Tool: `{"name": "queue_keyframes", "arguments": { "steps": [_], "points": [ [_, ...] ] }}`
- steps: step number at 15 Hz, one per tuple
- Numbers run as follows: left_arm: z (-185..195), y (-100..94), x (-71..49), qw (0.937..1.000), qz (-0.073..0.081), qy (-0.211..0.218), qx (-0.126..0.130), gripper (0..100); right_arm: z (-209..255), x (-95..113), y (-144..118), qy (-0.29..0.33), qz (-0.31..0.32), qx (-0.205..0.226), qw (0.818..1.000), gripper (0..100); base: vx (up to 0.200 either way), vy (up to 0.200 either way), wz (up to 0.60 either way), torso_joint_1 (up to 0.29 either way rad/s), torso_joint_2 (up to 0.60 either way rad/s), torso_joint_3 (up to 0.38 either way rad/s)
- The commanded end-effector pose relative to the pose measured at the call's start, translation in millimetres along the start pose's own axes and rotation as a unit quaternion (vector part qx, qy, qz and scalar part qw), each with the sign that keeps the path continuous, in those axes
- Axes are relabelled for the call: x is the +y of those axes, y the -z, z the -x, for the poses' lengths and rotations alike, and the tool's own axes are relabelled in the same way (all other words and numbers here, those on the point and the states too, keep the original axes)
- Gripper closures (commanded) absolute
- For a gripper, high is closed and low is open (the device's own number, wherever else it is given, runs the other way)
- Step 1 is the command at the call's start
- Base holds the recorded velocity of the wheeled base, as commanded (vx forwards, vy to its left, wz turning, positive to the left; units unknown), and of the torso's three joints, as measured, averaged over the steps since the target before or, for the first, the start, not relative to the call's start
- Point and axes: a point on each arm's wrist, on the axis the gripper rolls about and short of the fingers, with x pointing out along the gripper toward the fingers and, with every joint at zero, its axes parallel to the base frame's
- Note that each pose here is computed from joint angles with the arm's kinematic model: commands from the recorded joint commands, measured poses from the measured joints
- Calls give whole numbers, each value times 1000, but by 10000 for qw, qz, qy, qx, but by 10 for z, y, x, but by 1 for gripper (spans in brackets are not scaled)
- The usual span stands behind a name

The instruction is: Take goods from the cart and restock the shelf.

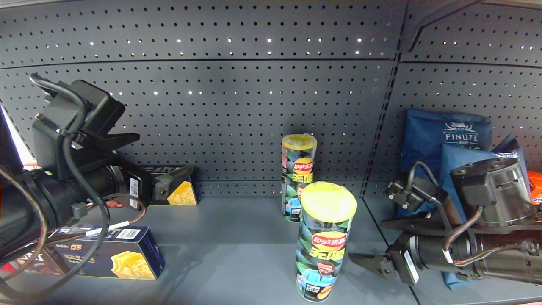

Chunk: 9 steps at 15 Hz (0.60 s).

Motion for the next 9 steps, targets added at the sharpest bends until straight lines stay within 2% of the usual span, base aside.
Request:
{"name": "queue_keyframes", "arguments": {
  "steps": [1,9],
  "points": [
    [-8,9,-4,10000,-2,6,21,0,-9,18,4,-36,23,15,10000,0,0,0,0,0,0,0],
    [-33,5,-3,10000,-2,0,31,0,-128,89,9,-163,107,171,9997,0,0,0,0,0,0,0]
  ]
}}
